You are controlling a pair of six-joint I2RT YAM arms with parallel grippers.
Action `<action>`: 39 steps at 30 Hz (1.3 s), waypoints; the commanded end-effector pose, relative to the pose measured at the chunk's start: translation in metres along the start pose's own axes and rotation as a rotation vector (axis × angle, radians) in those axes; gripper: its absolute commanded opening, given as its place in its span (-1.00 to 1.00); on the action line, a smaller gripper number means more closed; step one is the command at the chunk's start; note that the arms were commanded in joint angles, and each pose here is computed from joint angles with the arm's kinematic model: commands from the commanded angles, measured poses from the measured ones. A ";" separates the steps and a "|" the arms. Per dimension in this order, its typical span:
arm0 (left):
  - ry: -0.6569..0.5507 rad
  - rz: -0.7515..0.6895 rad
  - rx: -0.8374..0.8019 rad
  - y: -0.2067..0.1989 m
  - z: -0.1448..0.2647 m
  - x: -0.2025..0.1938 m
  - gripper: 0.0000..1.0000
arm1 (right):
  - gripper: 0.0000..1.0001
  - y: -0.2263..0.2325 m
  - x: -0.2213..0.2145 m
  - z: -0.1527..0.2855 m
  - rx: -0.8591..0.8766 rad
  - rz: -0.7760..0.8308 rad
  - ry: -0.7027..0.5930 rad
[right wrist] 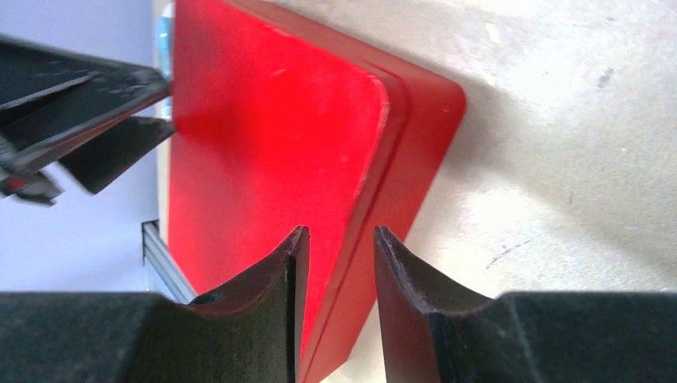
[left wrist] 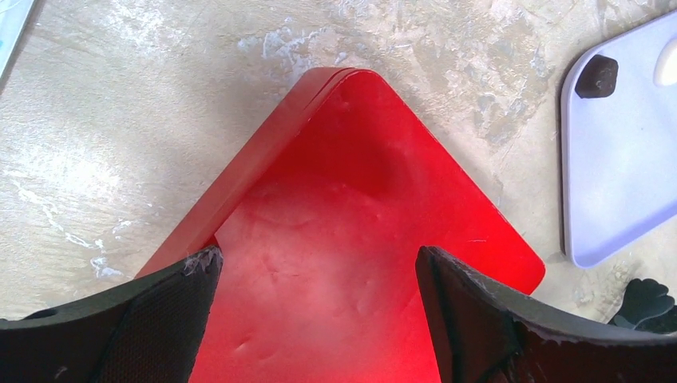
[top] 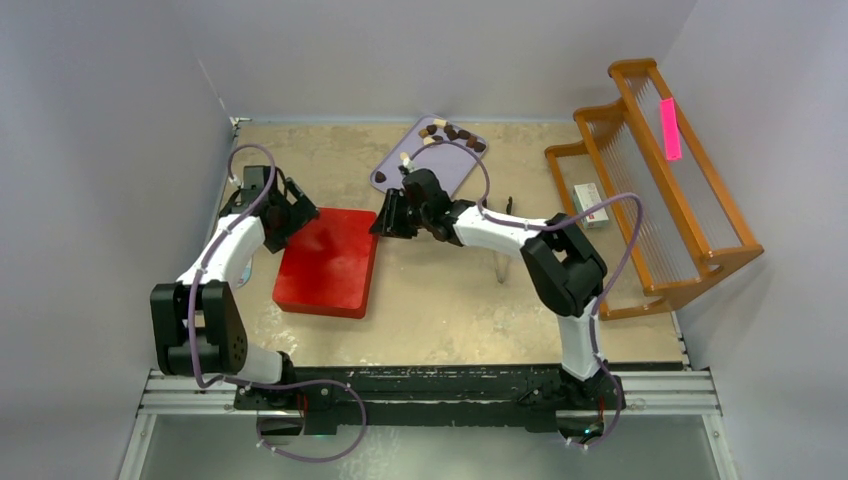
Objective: Pack the chocolate
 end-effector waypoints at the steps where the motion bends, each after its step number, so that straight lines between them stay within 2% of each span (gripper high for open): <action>1: 0.012 0.020 -0.007 -0.006 0.005 0.008 0.81 | -0.31 0.052 0.021 0.038 0.162 0.108 -0.045; 6: -0.013 0.030 -0.091 -0.033 0.010 0.029 0.81 | -0.63 0.071 0.003 0.046 0.287 0.109 -0.003; 9: -0.028 0.048 -0.118 -0.042 0.008 0.037 0.80 | -0.98 0.084 -0.014 0.045 0.363 0.110 0.031; 15: 0.002 0.066 -0.125 -0.046 -0.015 0.034 0.76 | -1.00 0.091 -0.056 0.025 0.355 0.137 0.125; 20: 0.079 0.059 -0.041 -0.027 -0.047 0.014 0.75 | -1.00 0.051 -0.091 0.001 0.189 0.145 0.191; 23: 0.082 0.056 -0.032 -0.025 -0.046 0.013 0.75 | -1.00 0.042 -0.102 0.000 0.176 0.138 0.236; 26: 0.035 0.051 -0.059 -0.032 -0.035 0.023 0.75 | -1.00 0.052 -0.090 0.010 0.183 0.155 0.194; 33: 0.017 0.042 -0.058 -0.033 -0.025 0.029 0.75 | -1.00 0.053 -0.012 0.027 0.213 0.154 0.017; 39: 0.038 0.052 -0.058 -0.032 -0.030 0.024 0.74 | -1.00 0.051 0.024 0.011 0.235 0.154 -0.007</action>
Point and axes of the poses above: each gripper's point midway between its finger pads, its own z axis back along the fingers, its own y axis along the line the jaws close on, x = y × z, the point moved 3 cm from there along z, back along the fingers, and after that the axes turned 1 degree about z, right-handed, at the moved point
